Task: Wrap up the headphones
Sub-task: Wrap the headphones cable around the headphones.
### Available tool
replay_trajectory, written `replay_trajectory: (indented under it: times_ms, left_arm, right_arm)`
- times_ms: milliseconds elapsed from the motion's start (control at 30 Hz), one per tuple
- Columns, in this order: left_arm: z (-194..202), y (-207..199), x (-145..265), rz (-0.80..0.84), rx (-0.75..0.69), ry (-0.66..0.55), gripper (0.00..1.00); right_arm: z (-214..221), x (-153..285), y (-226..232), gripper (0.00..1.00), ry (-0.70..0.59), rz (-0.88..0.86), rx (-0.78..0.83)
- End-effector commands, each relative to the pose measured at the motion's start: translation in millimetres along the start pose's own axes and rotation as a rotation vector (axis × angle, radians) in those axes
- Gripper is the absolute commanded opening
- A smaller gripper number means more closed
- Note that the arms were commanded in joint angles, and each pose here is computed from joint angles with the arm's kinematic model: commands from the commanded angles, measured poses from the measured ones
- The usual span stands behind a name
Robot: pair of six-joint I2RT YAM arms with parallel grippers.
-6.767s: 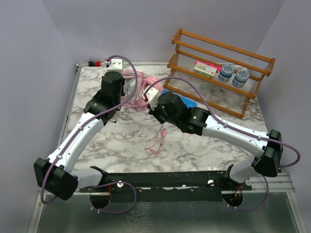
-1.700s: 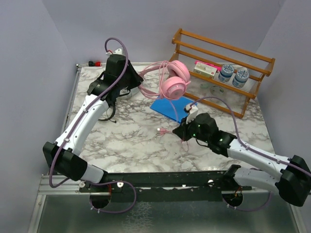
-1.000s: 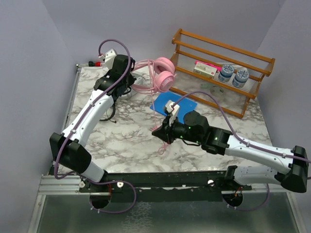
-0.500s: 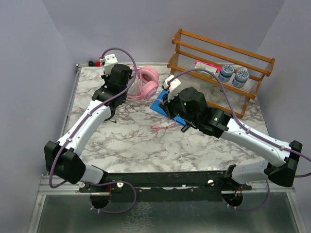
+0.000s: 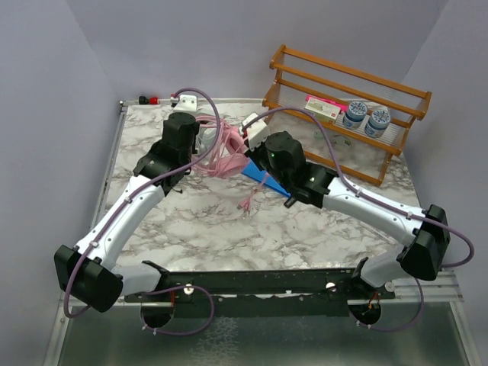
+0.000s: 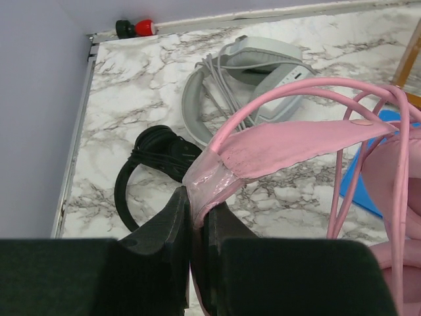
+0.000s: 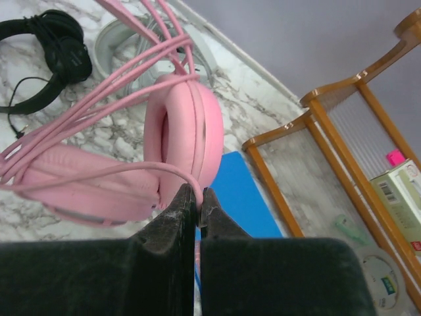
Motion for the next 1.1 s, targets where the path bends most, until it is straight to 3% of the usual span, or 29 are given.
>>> replay_trajectory:
  times_ms: [0, 233, 433, 1067]
  left_arm:
    - [-16.9, -4.4, 19.1, 0.148, -0.011, -0.069, 0.0]
    - [-12.8, -9.1, 26.3, 0.206, -0.043, -0.056, 0.0]
    - [-14.8, -14.5, 31.6, 0.269, -0.035, -0.058, 0.0]
    - [-21.8, -30.7, 40.9, 0.415, 0.064, 0.013, 0.0]
  right_arm:
    - [-14.2, -11.2, -13.6, 0.01, -0.142, 0.144, 0.069]
    - [-9.9, -29.2, -20.5, 0.13, -0.152, 0.243, 0.148]
    - [3.8, -46.9, -34.8, 0.13, -0.124, 0.238, 0.117]
    - [43.6, -81.9, -83.4, 0.2, -0.047, 0.026, -0.091]
Point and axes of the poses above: each gripper's point midway between its finger pads, its own x axis back along the fingers, its own y axis along the line the jaws close on, z = x × y, the point moved 8 cm from there along x, back along the fingers, and after that the axes turned 8 degrees about -x, right-handed, at the moved point
